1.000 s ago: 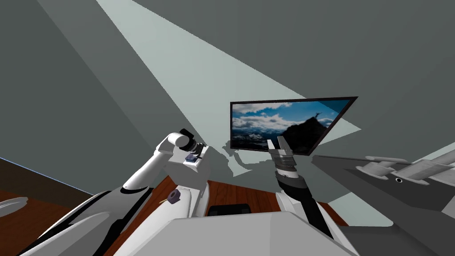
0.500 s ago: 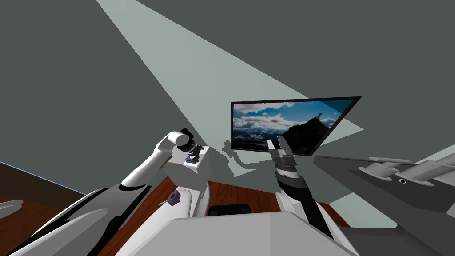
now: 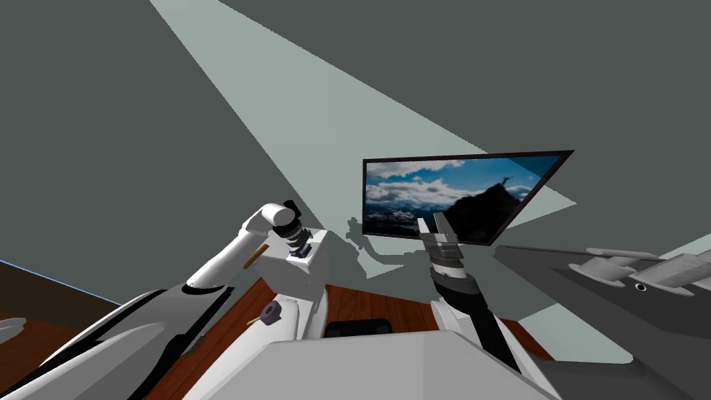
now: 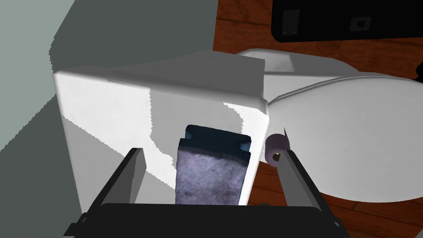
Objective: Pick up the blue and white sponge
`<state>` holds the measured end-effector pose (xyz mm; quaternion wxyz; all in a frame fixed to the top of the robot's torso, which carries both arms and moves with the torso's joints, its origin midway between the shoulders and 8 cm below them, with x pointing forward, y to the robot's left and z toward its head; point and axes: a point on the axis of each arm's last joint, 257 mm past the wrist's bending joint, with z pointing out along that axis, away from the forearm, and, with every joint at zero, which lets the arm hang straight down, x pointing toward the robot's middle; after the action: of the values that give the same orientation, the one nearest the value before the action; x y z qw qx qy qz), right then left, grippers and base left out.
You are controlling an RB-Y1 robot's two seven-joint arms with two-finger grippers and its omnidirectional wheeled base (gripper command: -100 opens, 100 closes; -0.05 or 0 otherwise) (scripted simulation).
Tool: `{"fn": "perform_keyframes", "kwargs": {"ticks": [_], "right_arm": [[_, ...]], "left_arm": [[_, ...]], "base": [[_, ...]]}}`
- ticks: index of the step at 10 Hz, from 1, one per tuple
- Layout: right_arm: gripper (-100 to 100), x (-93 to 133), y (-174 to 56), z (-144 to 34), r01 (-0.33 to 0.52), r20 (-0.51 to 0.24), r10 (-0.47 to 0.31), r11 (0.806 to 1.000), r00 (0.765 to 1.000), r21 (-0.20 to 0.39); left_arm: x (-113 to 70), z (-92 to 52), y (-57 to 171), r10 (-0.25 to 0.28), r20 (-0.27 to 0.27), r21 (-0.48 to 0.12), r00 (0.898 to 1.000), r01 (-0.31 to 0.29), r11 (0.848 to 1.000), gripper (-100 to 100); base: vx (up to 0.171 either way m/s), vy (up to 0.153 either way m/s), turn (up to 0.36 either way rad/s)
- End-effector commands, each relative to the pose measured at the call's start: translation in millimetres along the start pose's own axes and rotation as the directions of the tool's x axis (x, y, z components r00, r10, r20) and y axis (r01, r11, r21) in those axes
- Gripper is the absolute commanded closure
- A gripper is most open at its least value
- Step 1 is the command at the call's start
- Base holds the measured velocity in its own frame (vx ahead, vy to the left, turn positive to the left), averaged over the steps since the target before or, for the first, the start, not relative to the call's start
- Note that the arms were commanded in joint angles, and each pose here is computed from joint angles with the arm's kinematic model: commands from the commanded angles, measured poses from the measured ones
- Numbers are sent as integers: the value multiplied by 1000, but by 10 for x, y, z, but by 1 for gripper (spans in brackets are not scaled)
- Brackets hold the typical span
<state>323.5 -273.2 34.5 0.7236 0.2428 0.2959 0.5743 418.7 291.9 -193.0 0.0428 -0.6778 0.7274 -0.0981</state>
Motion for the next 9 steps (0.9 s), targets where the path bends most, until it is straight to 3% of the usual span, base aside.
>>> {"fn": "perform_keyframes", "kwargs": {"ticks": [1, 2, 3, 4, 6, 7, 8, 9], "right_arm": [[0, 0, 0, 0, 0, 0, 0, 1000, 1000, 0], [0, 0, 0, 0, 0, 0, 0, 1000, 1000, 0], [0, 0, 0, 0, 0, 0, 0, 1000, 1000, 0], [0, 0, 0, 0, 0, 0, 0, 1000, 1000, 0], [0, 0, 0, 0, 0, 0, 0, 1000, 1000, 0], [0, 0, 0, 0, 0, 0, 0, 1000, 1000, 0], [0, 0, 0, 0, 0, 0, 0, 1000, 1000, 0], [0, 0, 0, 0, 0, 0, 0, 1000, 1000, 0]], "left_arm": [[-56, 3, 91, -7, 22, -38, 1000, 8, 999, -100], [-51, 2, 60, -6, 14, -24, 1000, 6, 1000, -100], [-59, 3, 71, -6, 16, -28, 1000, 7, 1000, 0], [-82, 124, 59, -12, 16, -27, 1000, 12, 1000, -100], [-108, 246, 52, -16, 18, -25, 1000, 17, 1000, -100], [-114, 195, 57, -15, 18, -27, 1000, 16, 1000, -100], [-114, 202, 52, -15, 17, -26, 1000, 15, 1000, 100], [-114, 205, 58, -15, 17, -28, 1000, 15, 1000, 100]], "base": [[46, 20, -7], [21, 10, -1], [0, 0, 0], [-9, 1, -36], [-18, 0, -43], [-8, 0, -7], [0, 0, 0], [0, 0, 0]]}}
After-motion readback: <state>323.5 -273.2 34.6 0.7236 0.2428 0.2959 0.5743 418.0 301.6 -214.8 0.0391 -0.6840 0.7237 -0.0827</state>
